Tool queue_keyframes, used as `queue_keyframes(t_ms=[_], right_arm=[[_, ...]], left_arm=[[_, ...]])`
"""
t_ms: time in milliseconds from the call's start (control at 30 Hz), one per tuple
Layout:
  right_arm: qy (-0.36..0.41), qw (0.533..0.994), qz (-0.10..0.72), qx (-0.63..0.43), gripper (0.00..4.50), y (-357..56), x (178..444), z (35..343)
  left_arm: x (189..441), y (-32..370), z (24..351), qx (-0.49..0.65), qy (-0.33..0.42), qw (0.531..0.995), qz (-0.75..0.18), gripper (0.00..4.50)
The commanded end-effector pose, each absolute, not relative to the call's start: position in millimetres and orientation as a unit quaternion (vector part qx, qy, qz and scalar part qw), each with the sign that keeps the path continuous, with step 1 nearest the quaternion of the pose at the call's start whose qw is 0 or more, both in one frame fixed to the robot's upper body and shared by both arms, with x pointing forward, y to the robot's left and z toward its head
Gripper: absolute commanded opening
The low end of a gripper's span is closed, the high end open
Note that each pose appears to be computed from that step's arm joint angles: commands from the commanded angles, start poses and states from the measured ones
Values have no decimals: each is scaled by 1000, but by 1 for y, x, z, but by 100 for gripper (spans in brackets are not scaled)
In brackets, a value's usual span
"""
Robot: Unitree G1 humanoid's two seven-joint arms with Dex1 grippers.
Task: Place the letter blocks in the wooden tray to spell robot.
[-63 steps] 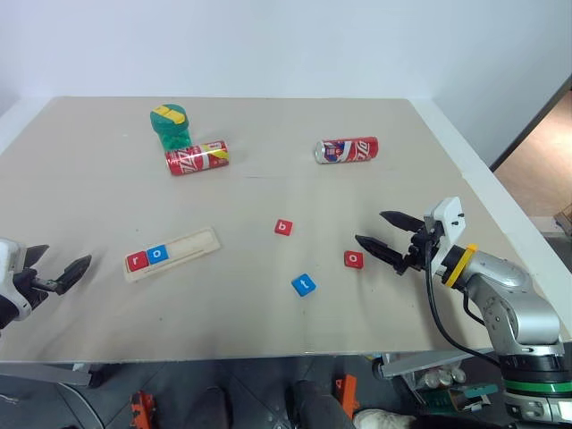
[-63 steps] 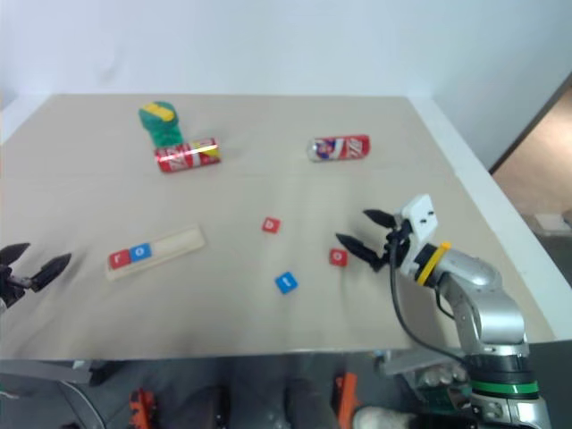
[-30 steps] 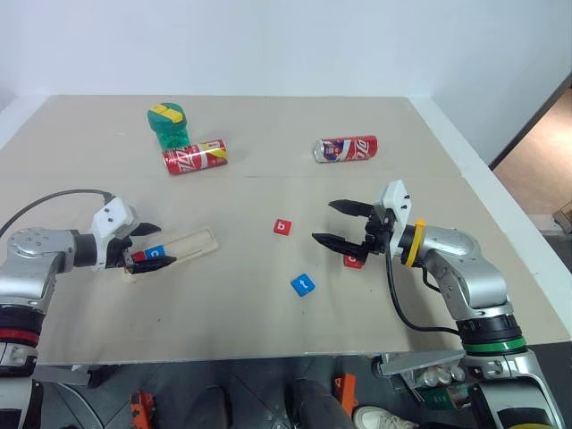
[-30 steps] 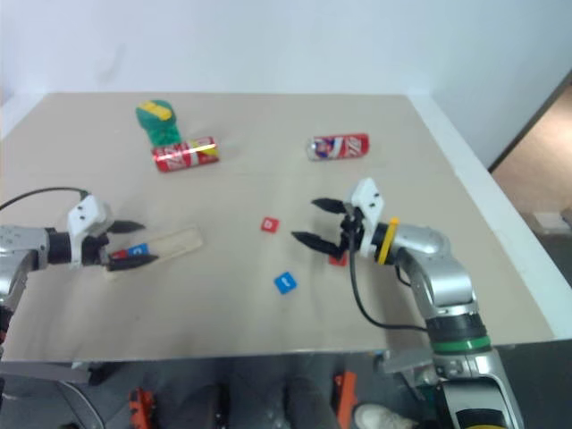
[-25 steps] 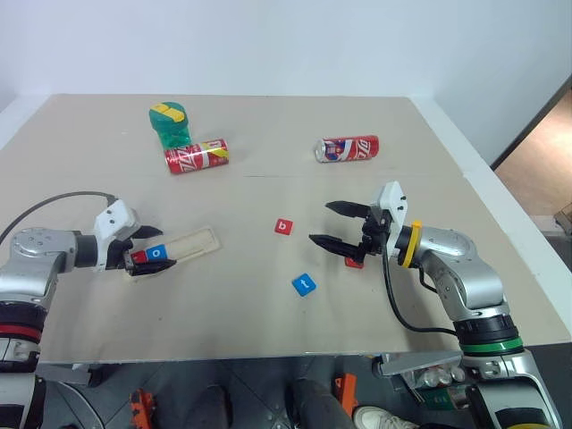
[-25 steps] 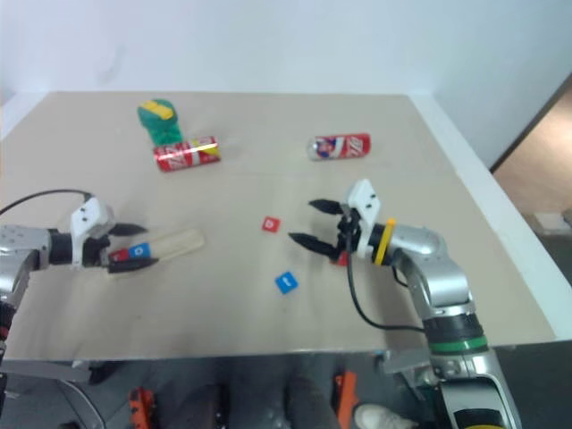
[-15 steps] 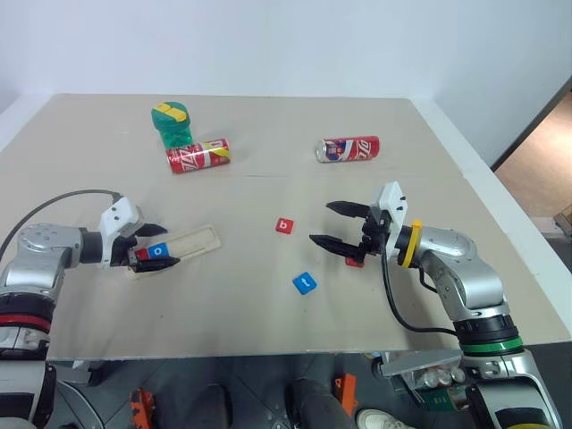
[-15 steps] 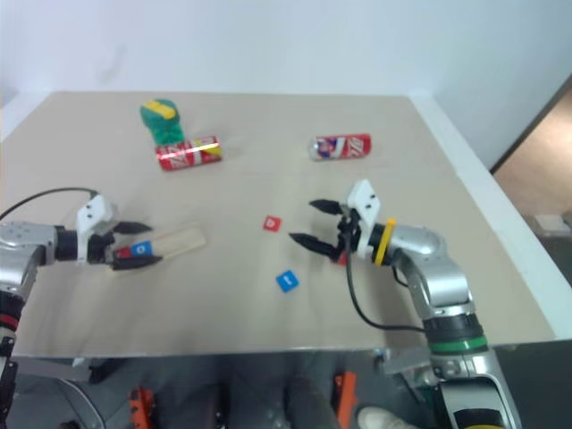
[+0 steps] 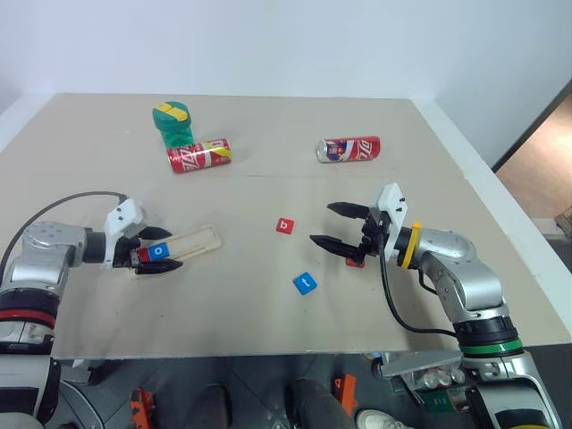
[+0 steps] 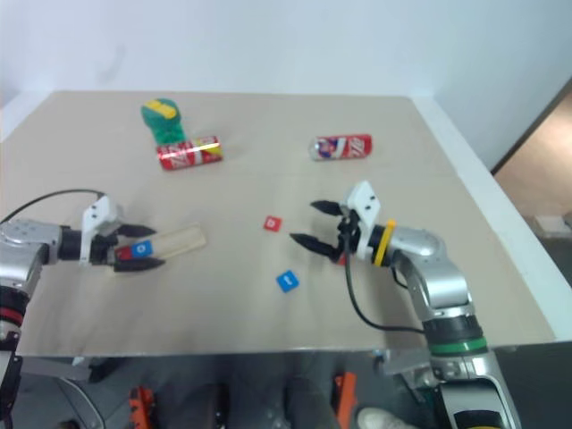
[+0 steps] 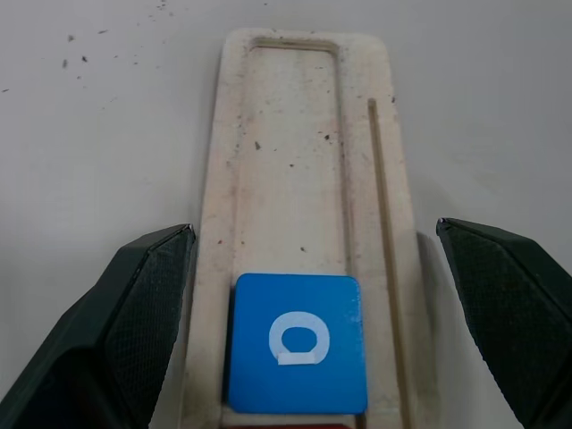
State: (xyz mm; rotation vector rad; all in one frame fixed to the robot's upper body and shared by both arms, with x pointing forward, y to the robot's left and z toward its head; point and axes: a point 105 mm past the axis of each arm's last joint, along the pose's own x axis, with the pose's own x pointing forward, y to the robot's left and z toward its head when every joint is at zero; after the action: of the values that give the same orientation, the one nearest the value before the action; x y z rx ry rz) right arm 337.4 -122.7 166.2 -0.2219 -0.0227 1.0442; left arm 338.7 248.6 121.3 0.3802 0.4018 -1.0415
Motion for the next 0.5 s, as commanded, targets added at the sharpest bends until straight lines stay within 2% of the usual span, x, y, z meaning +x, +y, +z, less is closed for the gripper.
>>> queue_keyframes(t_ms=[33, 233, 400, 500], right_arm=[[-36, 855, 505, -113, 446, -118, 334, 181], [-43, 830, 549, -89, 446, -109, 325, 186], [-45, 778, 619, -94, 450, -99, 307, 189], [-42, 745, 657, -101, 450, -94, 297, 191]], left_arm=[[339, 254, 120, 194, 203, 827, -487, 450], [342, 265, 107, 203, 228, 832, -464, 450], [341, 270, 100, 226, 242, 818, -470, 319], [341, 265, 101, 229, 238, 809, -486, 319]])
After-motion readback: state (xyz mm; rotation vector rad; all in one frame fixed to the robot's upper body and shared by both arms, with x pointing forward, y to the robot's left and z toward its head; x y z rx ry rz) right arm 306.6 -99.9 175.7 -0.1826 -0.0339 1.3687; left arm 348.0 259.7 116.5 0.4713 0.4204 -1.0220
